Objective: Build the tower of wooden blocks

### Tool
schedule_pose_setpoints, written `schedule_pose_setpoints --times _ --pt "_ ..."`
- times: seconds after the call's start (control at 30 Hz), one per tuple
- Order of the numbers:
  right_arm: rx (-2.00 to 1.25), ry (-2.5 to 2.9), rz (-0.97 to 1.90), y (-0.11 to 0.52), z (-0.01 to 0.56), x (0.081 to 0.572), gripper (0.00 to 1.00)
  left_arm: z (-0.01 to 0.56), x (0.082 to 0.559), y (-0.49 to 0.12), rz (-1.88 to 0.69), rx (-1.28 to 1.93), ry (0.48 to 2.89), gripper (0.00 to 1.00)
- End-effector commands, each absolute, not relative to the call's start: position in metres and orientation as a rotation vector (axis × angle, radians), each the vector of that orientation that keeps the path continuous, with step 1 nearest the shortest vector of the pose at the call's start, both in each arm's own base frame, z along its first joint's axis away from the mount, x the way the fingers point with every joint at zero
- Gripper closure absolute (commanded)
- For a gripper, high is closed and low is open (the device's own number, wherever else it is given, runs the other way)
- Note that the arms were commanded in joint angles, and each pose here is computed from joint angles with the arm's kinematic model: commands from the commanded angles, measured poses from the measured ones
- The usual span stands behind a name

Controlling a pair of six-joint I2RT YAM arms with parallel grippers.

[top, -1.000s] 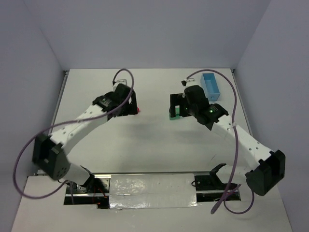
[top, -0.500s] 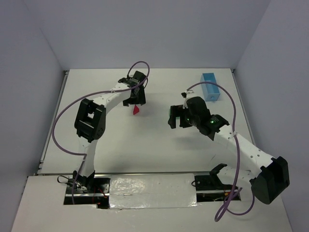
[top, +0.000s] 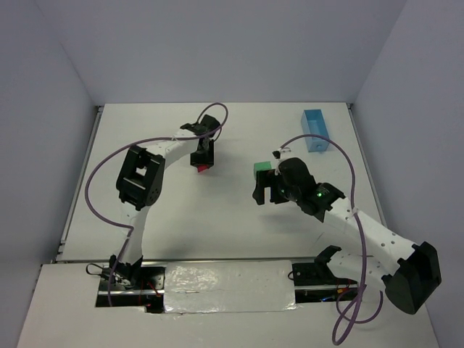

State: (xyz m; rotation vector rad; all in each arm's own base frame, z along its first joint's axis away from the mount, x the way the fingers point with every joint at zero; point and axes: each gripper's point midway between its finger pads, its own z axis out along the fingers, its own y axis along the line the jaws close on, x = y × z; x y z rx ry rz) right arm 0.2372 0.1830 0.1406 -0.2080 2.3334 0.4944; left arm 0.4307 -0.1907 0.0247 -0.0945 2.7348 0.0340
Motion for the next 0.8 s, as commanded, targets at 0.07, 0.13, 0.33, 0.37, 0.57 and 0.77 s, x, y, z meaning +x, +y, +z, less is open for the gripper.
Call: schedule_pose_setpoints --times 0.07,0.13,0.33,0.37,0.57,0.77 --pt "-0.144 2.274 0.517 0.190 0.167 0.234 0.00 0.024 0.427 -0.189 -0.012 -0.079 2.730 0.57" --pt "-0.154 2.277 0.524 0.194 0.166 0.232 0.00 0.023 0.422 -0.190 -0.038 -0.088 2.731 0.65" --pt "-0.250 2.236 0.581 0.211 0.172 0.234 0.00 0.033 0.413 -0.188 -0.092 -0.122 2.699 0.91" --pt "-0.266 2.221 0.613 0.214 0.173 0.232 0.00 0.039 0.409 -0.192 -0.142 -0.153 2.686 0.92" --pt "-0.261 1.971 0.964 0.241 0.221 0.212 0.00 0.123 0.372 -0.216 -0.556 -0.383 2.425 0.97" --pt "-0.204 1.827 1.082 0.270 0.240 0.212 0.01 0.202 0.310 -0.257 -0.880 -0.523 2.185 0.99"
